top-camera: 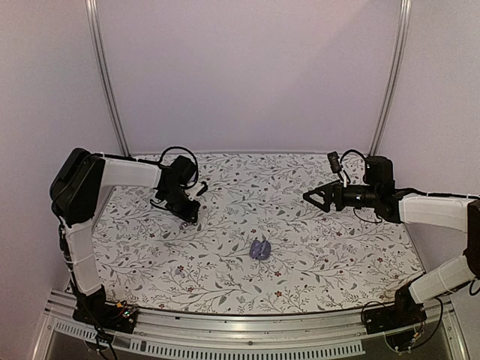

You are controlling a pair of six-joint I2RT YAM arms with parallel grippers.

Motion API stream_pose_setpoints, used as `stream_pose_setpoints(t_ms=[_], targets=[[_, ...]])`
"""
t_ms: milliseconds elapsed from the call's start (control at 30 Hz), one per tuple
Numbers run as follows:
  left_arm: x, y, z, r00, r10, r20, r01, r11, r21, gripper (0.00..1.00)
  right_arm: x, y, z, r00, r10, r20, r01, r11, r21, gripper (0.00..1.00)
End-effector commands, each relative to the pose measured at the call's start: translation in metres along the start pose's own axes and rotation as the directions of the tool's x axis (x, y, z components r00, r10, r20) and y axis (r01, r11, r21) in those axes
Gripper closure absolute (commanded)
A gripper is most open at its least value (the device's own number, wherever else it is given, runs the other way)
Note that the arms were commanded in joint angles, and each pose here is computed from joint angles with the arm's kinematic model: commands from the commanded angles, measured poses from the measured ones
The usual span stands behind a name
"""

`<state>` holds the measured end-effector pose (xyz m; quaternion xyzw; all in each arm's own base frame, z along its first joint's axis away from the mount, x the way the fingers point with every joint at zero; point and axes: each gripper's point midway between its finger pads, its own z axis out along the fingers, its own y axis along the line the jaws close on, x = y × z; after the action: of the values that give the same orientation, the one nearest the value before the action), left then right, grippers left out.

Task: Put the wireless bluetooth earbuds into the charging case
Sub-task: Pick up the right earbud from the center of the board.

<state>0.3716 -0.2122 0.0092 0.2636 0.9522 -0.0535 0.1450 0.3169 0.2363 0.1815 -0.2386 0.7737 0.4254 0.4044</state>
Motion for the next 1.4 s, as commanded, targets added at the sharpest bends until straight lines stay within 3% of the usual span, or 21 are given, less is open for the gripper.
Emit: stream_pose_setpoints(t_ms=[0, 367, 600, 900, 1367], targets=[[0.009, -0.004, -0.006, 1.0, 0.01, -0.029, -0.01, 1.0, -0.009, 0.74, -0.013, 0.006, 0.0, 0.999, -0.027, 0.02, 0.028, 1.0, -0.008, 0.01], [0.009, -0.003, -0.014, 1.0, 0.01, -0.027, -0.01, 1.0, -0.016, 0.75, -0.011, 0.007, -0.001, 0.999, -0.026, 0.019, 0.026, 1.0, -0.01, 0.01], [0.004, -0.006, -0.011, 1.0, 0.016, -0.012, -0.016, 1.0, 0.007, 0.83, -0.011, 0.006, 0.0, 0.999, -0.026, 0.018, 0.026, 1.0, -0.01, 0.01], [-0.01, -0.031, 0.0, 0.998, 0.05, 0.023, -0.052, 0.995, 0.087, 0.92, -0.011, 0.005, 0.0, 0.999, -0.029, 0.018, 0.029, 1.0, -0.004, 0.01], [-0.034, -0.073, -0.011, 0.975, 0.18, 0.128, -0.193, 0.976, 0.104, 0.96, -0.01, 0.006, -0.001, 1.0, -0.025, 0.013, 0.025, 1.0, -0.006, 0.01]])
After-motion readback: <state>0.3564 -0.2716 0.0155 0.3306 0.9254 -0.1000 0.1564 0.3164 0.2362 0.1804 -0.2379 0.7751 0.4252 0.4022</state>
